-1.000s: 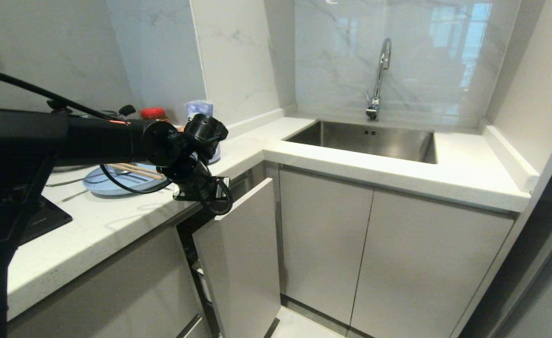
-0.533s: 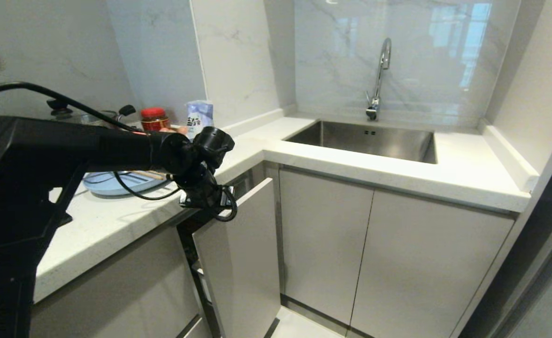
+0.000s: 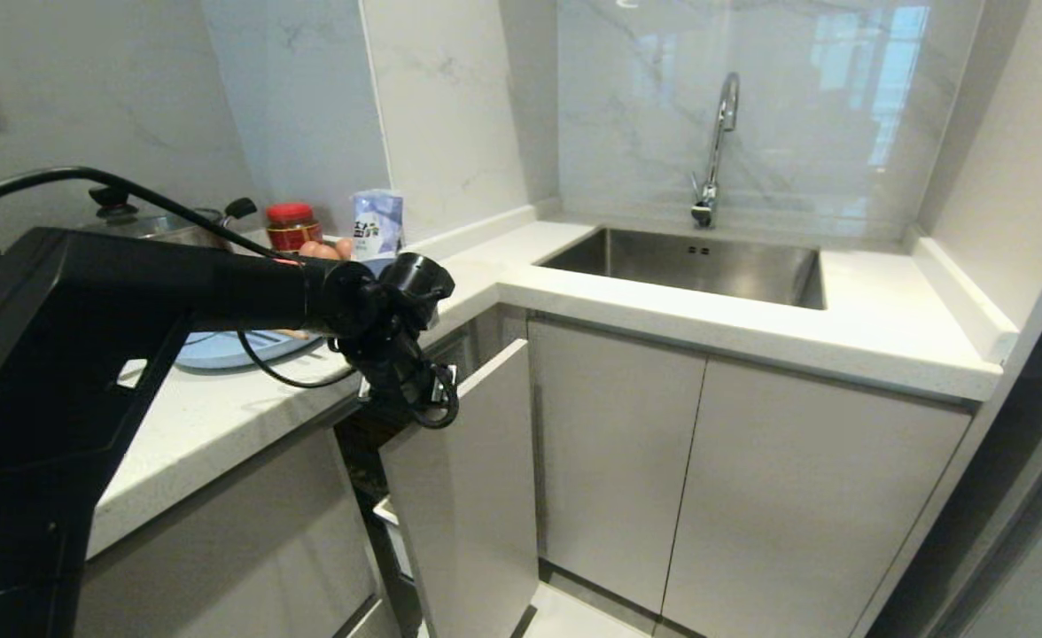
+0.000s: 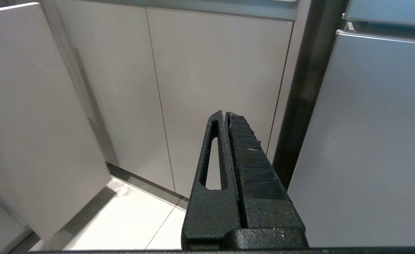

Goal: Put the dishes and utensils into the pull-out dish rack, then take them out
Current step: Open the cupboard

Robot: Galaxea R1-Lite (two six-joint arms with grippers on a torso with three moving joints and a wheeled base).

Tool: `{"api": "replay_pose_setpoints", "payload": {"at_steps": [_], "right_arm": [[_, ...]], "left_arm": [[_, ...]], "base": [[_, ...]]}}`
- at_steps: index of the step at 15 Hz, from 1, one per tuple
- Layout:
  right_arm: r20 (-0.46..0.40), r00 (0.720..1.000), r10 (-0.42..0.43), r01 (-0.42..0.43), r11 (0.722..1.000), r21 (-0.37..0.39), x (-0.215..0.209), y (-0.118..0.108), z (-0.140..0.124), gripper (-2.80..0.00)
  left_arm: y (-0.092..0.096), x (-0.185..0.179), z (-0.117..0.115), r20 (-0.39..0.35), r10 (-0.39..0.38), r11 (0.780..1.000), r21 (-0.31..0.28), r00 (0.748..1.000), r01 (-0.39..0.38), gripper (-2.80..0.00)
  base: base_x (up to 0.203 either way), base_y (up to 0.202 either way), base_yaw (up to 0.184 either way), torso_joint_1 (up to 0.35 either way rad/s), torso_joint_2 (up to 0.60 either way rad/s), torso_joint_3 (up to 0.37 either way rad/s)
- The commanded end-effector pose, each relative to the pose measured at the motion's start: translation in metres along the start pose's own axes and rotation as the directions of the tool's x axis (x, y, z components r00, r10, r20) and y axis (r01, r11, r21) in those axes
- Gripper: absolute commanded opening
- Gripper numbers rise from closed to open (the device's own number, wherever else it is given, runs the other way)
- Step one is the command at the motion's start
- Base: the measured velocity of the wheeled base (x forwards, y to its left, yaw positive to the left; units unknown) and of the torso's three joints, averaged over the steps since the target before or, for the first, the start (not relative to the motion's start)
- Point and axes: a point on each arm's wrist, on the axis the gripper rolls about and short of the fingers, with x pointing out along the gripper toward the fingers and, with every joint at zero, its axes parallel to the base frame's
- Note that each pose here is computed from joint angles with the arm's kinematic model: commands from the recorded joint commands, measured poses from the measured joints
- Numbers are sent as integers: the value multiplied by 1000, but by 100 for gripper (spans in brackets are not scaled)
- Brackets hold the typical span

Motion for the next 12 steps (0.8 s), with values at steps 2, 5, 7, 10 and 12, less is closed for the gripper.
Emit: {"api": "replay_pose_setpoints", "payload": {"at_steps": [2, 5, 7, 10, 12], "right_arm": [[0, 1000, 0, 0, 1000, 0, 0, 0, 0, -280], [0, 1000, 0, 0, 1000, 0, 0, 0, 0, -280], [0, 1000, 0, 0, 1000, 0, 0, 0, 0, -280], [0, 1000, 0, 0, 1000, 0, 0, 0, 0, -280], [0, 1000, 0, 0, 1000, 0, 0, 0, 0, -280]], "left_arm": [[-7, -5, -4, -26, -49, 999, 13, 998, 49, -280], [-15, -13, -7, -60, -155, 987, 18, 986, 157, -280], [-23, -16, -11, -90, -206, 978, 15, 974, 209, -280], [-35, -18, -18, -127, -270, 961, 22, 954, 275, -280], [-47, -20, -23, -155, -332, 942, 1, 930, 336, -280]], "base": [[0, 0, 0, 0, 0, 0], [0, 0, 0, 0, 0, 0], [0, 0, 0, 0, 0, 0], [0, 0, 0, 0, 0, 0], [0, 0, 0, 0, 0, 0]]}}
